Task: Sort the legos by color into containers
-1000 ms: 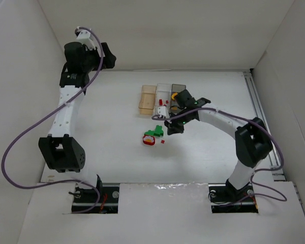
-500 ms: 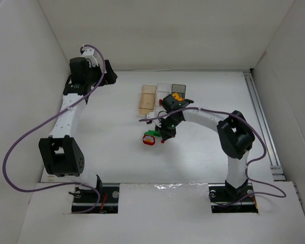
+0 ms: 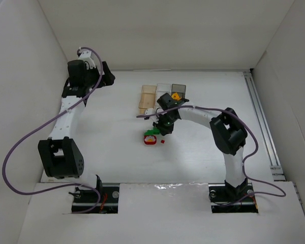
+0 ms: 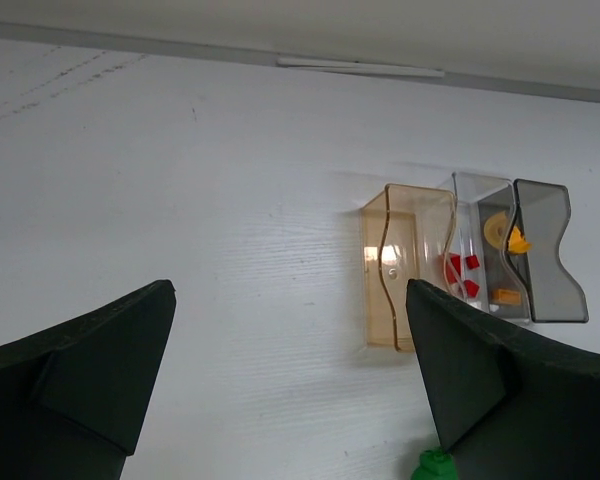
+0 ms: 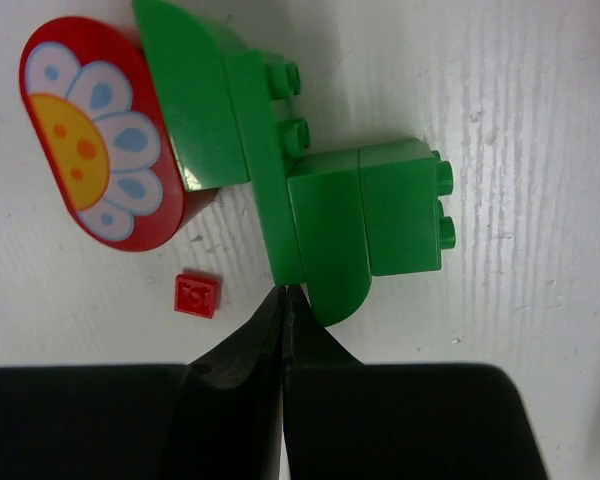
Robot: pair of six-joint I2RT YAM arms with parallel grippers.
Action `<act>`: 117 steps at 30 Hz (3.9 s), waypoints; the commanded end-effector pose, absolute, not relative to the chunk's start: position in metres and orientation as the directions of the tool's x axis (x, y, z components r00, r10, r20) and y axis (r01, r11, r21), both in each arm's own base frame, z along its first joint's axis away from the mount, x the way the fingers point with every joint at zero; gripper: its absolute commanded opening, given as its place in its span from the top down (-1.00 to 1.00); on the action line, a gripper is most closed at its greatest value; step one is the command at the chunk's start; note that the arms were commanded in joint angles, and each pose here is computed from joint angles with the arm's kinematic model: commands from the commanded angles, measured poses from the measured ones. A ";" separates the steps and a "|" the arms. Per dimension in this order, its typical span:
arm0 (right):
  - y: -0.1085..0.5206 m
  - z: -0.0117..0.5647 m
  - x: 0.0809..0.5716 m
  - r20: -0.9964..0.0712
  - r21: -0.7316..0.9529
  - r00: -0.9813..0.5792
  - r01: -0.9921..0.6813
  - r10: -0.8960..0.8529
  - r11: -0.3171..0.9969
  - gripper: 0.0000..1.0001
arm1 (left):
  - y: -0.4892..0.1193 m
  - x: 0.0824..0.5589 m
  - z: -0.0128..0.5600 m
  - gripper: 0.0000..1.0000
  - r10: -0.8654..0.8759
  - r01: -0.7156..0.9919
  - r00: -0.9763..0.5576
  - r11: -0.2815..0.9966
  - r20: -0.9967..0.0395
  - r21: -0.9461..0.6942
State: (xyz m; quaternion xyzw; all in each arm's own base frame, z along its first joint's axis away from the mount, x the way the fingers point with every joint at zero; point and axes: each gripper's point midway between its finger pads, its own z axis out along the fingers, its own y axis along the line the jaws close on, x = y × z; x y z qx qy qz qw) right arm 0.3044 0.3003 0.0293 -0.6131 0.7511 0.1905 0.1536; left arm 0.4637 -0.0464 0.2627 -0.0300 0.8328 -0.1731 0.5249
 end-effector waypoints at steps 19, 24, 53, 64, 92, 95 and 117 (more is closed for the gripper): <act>0.279 0.098 0.289 -0.557 0.082 -0.241 -0.968 -0.795 0.236 0.00 | -0.041 0.466 0.276 -1.00 -0.256 0.148 -0.393 0.931 -0.883 -0.335; 0.291 0.096 0.265 -0.516 0.088 -0.280 -0.957 -0.810 0.275 -0.12 | -0.032 0.470 0.272 -1.00 -0.270 0.105 -0.393 0.936 -0.879 -0.335; 0.302 0.045 0.272 -0.262 0.005 -0.400 -0.910 -0.878 0.414 -0.24 | -0.021 0.478 0.259 -1.00 -0.254 0.085 -0.419 0.945 -0.872 -0.316; 0.307 0.024 0.271 -0.225 -0.008 -0.369 -0.925 -0.902 0.380 -0.19 | -0.018 0.482 0.255 -1.00 -0.258 0.083 -0.427 0.943 -0.867 -0.322; 0.288 -0.021 0.236 -0.079 -0.039 -0.305 -0.950 -0.949 0.308 0.27 | -0.003 0.490 0.260 -1.00 -0.272 0.069 -0.412 0.942 -0.870 -0.327; 0.290 -0.024 0.237 -0.091 -0.043 -0.304 -0.950 -0.948 0.309 0.36 | -0.002 0.494 0.265 -1.00 -0.270 0.073 -0.403 0.943 -0.875 -0.325; 0.296 0.171 0.344 -0.608 -0.207 -0.262 -0.859 -0.749 0.469 0.99 | -0.020 0.491 0.269 -1.00 -0.264 0.124 -0.389 0.934 -0.883 -0.334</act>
